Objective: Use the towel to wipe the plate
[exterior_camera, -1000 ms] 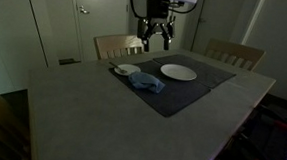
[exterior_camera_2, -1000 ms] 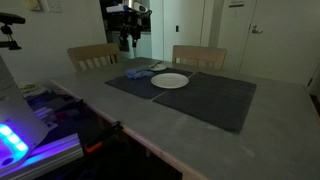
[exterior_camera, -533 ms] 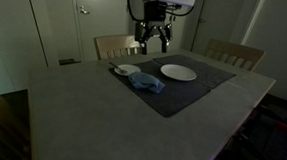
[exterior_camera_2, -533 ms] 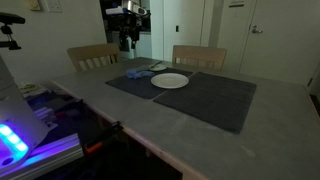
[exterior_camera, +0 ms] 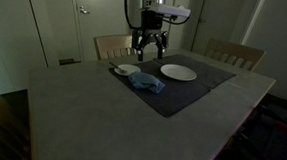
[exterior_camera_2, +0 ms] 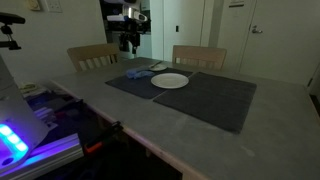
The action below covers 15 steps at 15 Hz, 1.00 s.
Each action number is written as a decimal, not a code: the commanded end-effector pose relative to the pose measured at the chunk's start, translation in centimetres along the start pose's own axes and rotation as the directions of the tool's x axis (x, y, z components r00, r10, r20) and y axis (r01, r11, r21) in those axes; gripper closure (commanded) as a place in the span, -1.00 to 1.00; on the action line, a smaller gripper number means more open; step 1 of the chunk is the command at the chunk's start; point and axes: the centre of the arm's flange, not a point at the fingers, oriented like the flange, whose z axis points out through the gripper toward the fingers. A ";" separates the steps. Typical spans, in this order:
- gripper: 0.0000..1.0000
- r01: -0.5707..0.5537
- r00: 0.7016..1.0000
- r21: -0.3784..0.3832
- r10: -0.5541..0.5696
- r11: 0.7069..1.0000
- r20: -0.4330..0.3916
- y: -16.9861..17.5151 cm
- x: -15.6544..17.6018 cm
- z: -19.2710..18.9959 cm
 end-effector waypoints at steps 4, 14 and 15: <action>-1.00 0.078 0.991 0.035 -0.074 0.996 -0.115 1.5 3.1 4.8; -1.00 0.091 0.995 0.056 -0.088 0.994 -0.051 3.4 5.0 11.2; -1.00 0.080 0.996 0.062 -0.077 0.995 -0.049 3.5 5.0 11.4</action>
